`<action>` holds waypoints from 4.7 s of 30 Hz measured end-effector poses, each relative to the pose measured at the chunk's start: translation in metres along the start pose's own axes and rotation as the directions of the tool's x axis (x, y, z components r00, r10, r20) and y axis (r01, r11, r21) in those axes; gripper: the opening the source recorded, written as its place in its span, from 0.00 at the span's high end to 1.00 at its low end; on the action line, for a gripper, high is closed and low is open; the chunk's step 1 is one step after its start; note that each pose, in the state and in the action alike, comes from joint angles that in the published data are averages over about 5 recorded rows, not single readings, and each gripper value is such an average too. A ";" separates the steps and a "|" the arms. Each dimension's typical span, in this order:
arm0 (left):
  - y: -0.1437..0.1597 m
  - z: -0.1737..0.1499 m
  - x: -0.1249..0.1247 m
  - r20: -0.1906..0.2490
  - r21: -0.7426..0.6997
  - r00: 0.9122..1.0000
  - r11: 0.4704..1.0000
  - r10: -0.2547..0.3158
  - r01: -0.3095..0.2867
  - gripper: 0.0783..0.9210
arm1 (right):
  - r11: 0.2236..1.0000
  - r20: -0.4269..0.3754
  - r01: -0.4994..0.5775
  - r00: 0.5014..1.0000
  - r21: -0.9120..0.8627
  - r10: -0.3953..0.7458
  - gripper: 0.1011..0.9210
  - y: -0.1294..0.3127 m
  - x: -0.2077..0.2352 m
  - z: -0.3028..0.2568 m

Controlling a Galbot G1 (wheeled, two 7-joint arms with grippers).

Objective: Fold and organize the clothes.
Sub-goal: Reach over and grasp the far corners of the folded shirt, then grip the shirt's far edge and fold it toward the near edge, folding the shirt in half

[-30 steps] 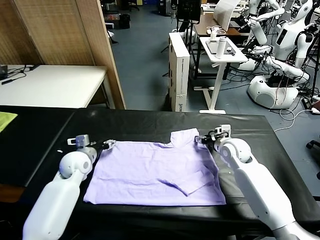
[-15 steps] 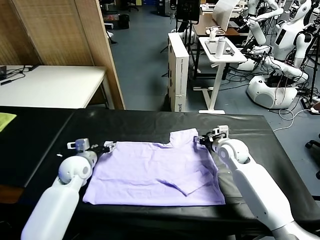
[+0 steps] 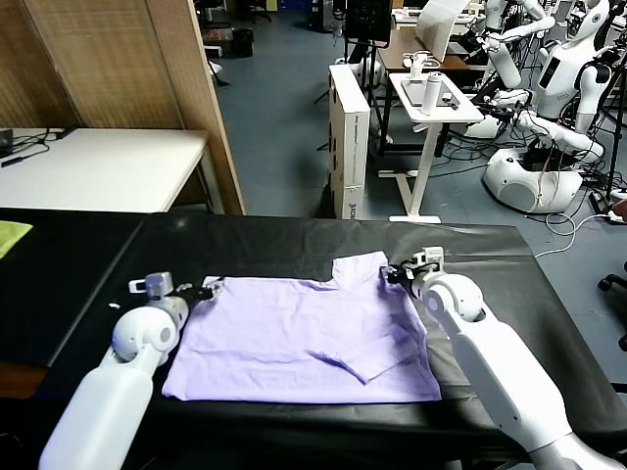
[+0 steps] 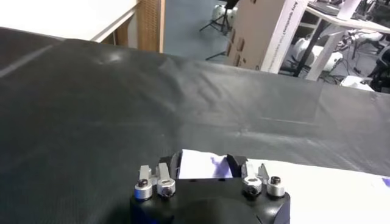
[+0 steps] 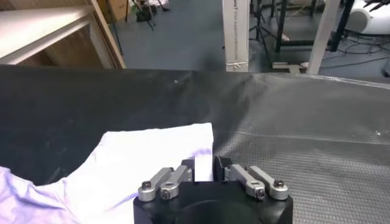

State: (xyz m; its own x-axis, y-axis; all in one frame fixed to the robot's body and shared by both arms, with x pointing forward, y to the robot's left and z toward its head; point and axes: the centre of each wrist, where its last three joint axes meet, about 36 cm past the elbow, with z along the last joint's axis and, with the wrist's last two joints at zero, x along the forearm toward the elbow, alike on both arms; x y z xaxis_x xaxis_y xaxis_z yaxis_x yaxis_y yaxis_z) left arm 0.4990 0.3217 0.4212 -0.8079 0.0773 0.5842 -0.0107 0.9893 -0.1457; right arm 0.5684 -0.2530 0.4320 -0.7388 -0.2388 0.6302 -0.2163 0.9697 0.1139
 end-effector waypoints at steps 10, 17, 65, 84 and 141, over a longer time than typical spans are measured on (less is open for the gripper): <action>0.001 0.000 0.001 0.007 0.000 1.000 1.000 0.003 -0.003 0.64 | 1.000 -0.002 0.005 1.000 0.003 -0.005 0.95 0.001 0.000 0.003; 0.000 0.000 0.002 0.017 -0.001 1.000 1.000 0.009 -0.009 0.80 | 1.000 0.007 0.011 1.000 0.000 -0.011 0.95 0.001 0.004 0.003; -0.002 0.023 0.130 0.190 -0.010 0.981 0.999 0.033 -0.031 0.92 | 0.986 0.122 0.072 0.988 0.150 -0.091 0.95 -0.005 0.173 0.024; 0.001 0.054 0.130 0.215 -0.025 0.976 1.000 0.015 -0.010 0.92 | 0.979 0.004 0.080 0.997 0.189 -0.083 0.95 0.002 0.198 0.068; -0.032 0.144 0.204 0.211 0.008 0.972 0.995 -0.099 0.100 0.20 | 0.974 -0.039 0.103 0.995 0.202 -0.097 0.06 0.009 0.210 0.083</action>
State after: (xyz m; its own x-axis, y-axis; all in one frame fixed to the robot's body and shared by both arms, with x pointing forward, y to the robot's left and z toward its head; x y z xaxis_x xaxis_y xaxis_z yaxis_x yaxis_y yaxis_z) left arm 0.2501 0.2882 0.4300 -0.9090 -0.0494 0.4139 -0.0961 0.9910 -0.0928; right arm 0.3586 -0.2992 0.5020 -0.6892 -0.3294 0.6454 -0.4152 0.9095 0.0208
